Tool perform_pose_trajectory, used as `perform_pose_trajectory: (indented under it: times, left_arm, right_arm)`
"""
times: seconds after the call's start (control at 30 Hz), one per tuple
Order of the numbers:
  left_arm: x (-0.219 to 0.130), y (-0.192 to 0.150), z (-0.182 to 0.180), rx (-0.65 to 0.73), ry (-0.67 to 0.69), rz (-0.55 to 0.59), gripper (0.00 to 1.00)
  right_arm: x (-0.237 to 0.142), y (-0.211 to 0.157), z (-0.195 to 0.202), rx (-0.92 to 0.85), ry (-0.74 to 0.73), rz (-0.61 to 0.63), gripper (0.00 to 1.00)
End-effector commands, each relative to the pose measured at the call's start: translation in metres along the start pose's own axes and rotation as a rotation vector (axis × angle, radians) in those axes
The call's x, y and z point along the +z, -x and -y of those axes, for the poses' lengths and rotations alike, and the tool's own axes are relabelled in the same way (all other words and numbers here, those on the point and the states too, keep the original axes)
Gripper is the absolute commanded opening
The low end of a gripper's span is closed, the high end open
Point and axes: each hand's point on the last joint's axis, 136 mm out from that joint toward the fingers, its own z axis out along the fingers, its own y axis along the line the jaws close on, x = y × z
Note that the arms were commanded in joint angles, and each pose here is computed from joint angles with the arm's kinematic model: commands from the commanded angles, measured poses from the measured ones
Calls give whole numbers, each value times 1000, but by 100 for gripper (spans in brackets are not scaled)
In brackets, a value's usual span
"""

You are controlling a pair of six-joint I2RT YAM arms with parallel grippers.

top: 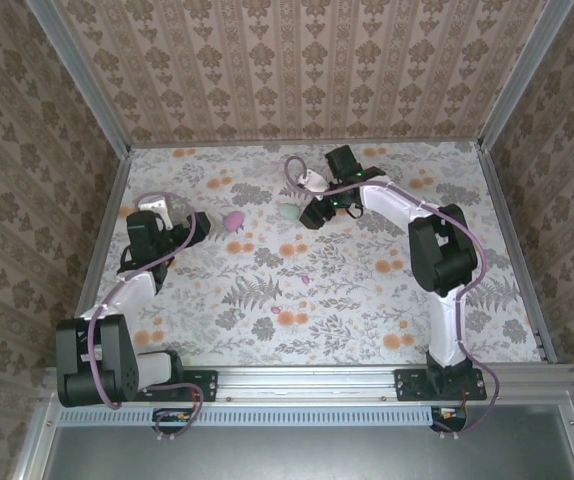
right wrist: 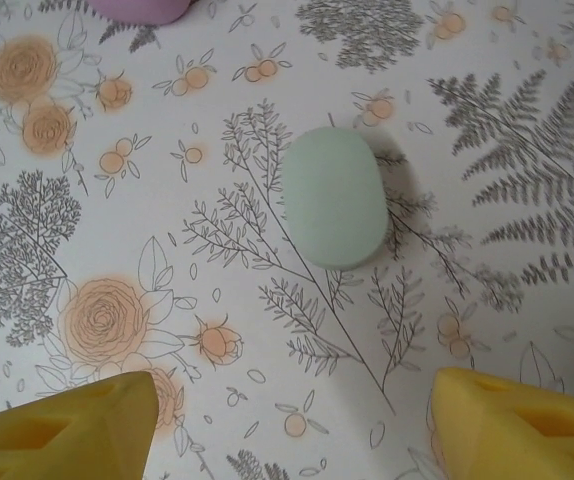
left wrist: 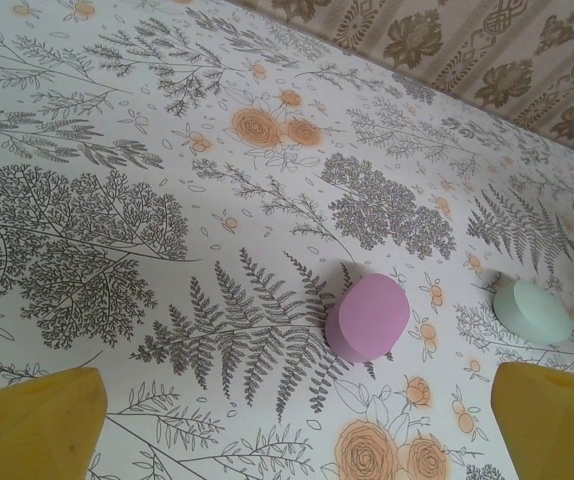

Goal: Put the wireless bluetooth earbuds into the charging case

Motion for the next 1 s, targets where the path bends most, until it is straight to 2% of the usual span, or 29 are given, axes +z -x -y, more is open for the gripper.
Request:
perform_pose_trajectory:
  times: [0.0,0.2,0.67,0.97]
  left_arm:
    - [-7,-7,3,-29,-10,-19,100]
    - [-20,-5,7,-24,-13,-1,100]
    - [-42,-6,6,10,14,36,100]
    - [-51,-6,8,23,11,46,100]
  right_arm:
    - [11,-10,-3,-111,33,-72,73]
    - [30,-1,-3,-200,77,-73,72]
    - [71,8,-8,-320,121,-160,77]
    - [92,-8,1,-307,109,-242,77]
